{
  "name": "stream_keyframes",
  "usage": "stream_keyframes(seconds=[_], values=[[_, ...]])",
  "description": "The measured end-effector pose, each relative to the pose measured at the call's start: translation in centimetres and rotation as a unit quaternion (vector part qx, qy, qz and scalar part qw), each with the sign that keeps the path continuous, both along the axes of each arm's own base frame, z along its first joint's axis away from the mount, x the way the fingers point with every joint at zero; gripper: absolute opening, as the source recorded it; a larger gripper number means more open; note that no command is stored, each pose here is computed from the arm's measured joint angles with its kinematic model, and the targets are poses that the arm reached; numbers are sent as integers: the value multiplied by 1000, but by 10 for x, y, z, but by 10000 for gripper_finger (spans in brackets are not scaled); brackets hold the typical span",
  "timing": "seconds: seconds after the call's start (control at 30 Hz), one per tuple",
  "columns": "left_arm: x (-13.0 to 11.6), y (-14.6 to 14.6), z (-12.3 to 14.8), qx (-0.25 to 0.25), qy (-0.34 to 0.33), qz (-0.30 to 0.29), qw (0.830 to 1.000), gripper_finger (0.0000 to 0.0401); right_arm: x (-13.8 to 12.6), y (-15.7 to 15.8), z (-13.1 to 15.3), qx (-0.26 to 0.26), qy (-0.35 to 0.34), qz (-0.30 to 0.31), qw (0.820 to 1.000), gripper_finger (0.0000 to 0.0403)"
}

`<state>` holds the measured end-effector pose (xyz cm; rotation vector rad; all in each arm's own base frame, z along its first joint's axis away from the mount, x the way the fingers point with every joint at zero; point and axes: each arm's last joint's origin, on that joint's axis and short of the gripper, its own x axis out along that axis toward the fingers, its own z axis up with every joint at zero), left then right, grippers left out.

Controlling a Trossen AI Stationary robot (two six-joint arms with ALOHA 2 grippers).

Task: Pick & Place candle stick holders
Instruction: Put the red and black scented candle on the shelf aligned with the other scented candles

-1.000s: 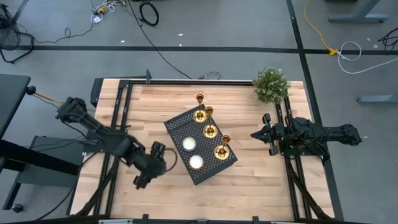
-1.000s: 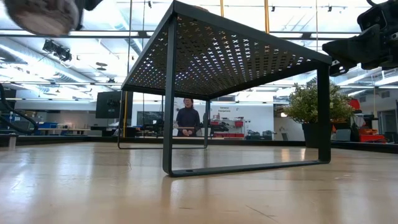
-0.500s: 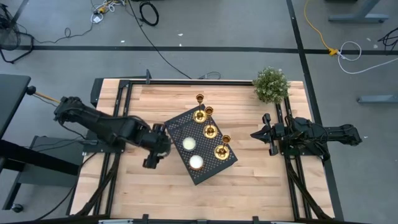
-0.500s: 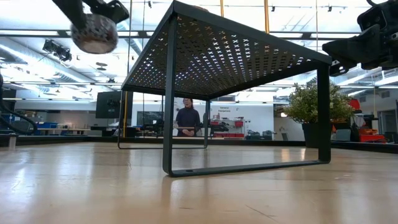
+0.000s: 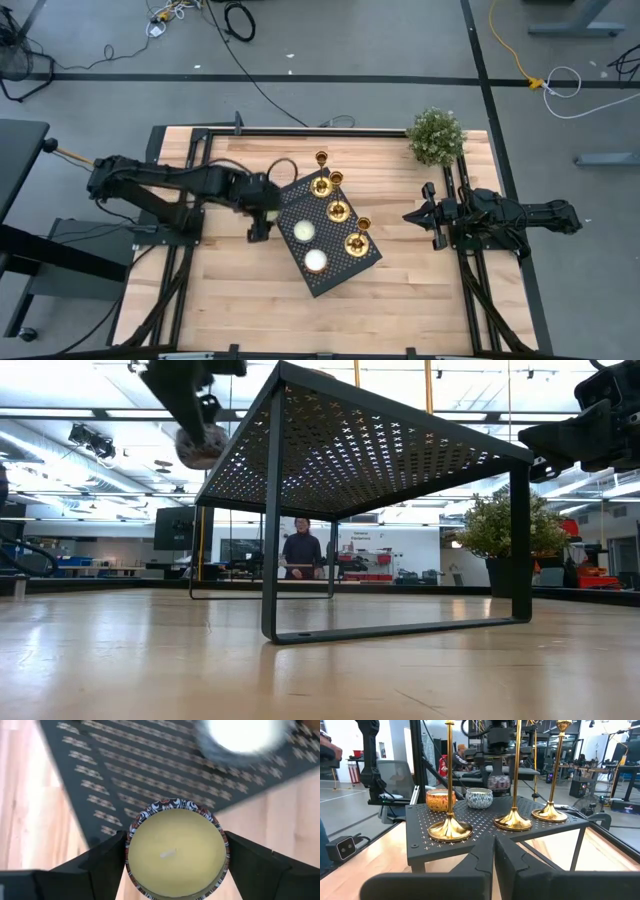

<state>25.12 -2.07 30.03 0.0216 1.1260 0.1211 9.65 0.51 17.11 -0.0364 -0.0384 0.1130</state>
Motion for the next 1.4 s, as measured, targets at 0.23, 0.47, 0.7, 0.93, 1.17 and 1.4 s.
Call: stream_keyframes(seconds=[0.23,0.47,0.7,0.93,1.17,1.4], values=[[7,28,3,-14,-35,30,999,307,0,0,0,0,0,0,1000,18],[10,36,4,-8,-43,-38,998,307,0,0,0,0,0,0,1000,18],[11,37,4,31,-37,-110,993,307,0,0,0,0,0,0,1000,18],[20,36,-2,16,-41,-133,990,307,0,0,0,0,0,0,1000,18],[29,39,-10,25,-36,-139,989,307,0,0,0,0,-1,0,1000,18],[37,46,-21,43,-17,-106,993,307,0,0,0,0,1,0,1000,18]])
